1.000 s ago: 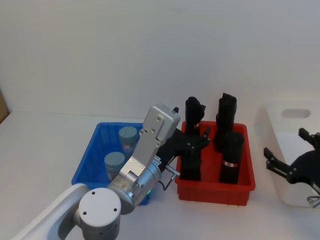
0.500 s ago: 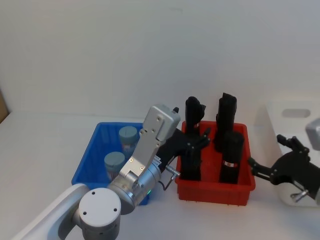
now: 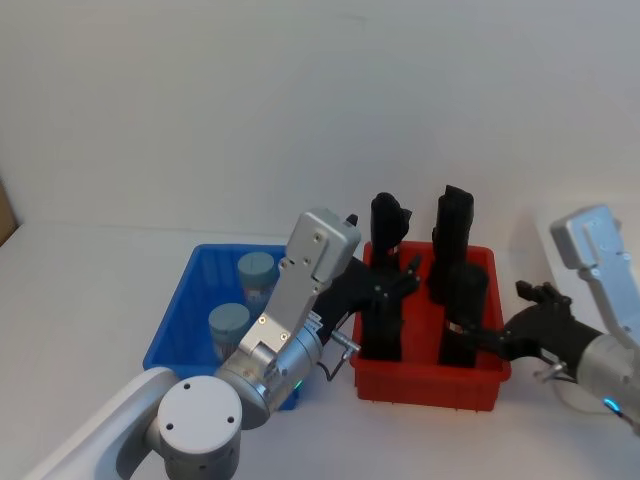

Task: Pick the cotton swabs from the blue box and place them into the white box.

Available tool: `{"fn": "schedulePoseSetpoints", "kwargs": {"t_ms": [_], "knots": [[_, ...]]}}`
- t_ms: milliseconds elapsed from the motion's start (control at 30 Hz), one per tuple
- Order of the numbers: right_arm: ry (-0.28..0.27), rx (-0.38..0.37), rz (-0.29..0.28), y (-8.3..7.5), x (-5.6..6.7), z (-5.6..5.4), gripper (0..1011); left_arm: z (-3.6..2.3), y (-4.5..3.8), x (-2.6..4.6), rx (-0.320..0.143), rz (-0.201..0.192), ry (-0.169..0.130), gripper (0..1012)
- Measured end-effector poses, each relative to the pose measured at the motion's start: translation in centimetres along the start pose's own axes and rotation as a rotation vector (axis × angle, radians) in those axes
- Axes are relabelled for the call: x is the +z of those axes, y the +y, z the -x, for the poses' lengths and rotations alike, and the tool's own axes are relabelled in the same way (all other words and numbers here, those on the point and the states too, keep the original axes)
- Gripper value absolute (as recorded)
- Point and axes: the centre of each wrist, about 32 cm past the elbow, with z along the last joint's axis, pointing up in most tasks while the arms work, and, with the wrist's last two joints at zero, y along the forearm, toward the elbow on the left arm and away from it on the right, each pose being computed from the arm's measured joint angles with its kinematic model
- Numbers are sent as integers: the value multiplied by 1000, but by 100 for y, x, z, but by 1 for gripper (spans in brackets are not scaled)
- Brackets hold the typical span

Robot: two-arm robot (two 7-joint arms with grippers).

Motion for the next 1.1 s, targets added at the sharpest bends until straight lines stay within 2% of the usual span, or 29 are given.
{"fn": "schedulePoseSetpoints", "kwargs": {"t_ms": [233,433,1100], "knots": [[49,7,23,192,50,66,1002,0,0,0,0,0,0,1003],[66,6,34,311,78,110,1002,0,0,0,0,0,0,1003],[64,-12,44,479,118,201,1002,0,0,0,0,0,0,1003]]}}
